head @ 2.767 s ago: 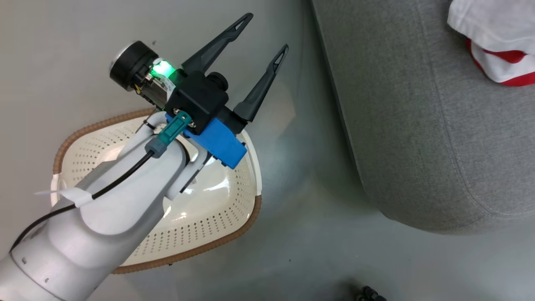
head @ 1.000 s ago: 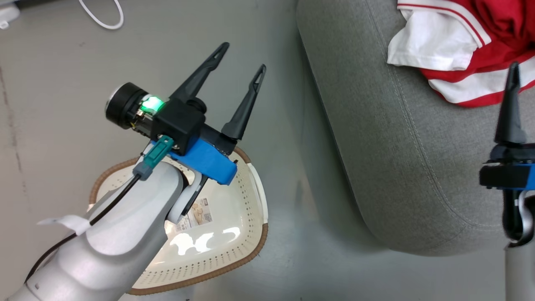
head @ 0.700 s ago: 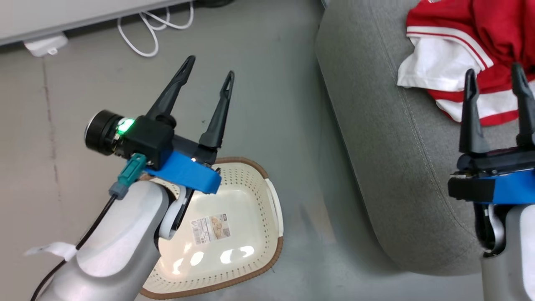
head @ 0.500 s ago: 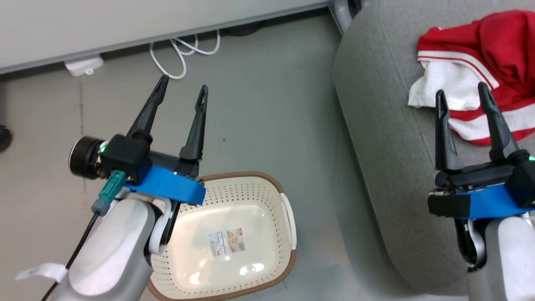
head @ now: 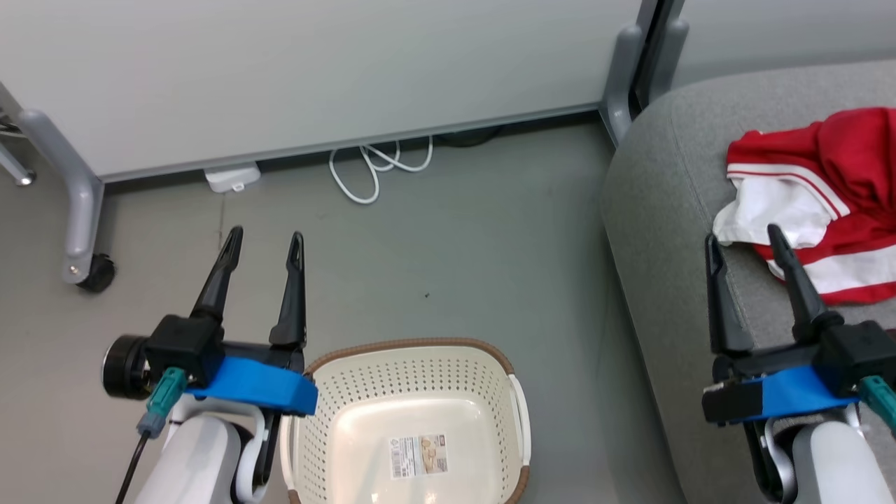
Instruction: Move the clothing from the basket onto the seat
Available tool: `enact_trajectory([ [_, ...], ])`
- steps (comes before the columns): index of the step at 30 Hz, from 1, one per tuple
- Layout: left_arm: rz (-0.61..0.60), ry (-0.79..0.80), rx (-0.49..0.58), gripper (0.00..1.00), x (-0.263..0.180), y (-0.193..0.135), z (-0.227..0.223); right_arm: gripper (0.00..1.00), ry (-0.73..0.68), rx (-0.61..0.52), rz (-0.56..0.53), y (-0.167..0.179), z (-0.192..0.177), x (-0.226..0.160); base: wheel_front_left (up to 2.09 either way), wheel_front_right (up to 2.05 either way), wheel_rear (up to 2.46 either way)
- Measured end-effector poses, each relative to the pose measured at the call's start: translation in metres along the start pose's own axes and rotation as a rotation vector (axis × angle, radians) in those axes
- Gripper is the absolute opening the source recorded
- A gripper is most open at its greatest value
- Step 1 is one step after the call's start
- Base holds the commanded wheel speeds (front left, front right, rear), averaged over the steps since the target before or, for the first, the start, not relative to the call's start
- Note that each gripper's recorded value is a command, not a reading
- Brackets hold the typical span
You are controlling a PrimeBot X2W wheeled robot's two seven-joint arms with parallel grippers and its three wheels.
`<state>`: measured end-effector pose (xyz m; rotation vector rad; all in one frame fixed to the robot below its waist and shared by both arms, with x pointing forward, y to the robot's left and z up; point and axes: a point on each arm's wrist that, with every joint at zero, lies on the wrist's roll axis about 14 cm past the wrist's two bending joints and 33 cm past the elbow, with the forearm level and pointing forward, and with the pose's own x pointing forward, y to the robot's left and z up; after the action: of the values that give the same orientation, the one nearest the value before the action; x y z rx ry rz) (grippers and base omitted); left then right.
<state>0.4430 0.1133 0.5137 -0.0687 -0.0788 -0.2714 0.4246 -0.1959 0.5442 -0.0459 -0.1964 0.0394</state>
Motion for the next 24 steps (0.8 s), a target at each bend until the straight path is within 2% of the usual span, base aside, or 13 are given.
enact_trajectory([
  [9,0.071,0.008,-0.006,1.0,-0.038,0.013,0.001,1.0,0.026,0.031,0.02,0.013,-0.002,-0.025,0.0,0.0,0.0],
  [24,0.136,0.012,-0.03,1.0,-0.072,0.023,-0.001,1.0,0.058,0.062,0.014,0.014,-0.008,-0.051,0.0,0.0,0.0],
])
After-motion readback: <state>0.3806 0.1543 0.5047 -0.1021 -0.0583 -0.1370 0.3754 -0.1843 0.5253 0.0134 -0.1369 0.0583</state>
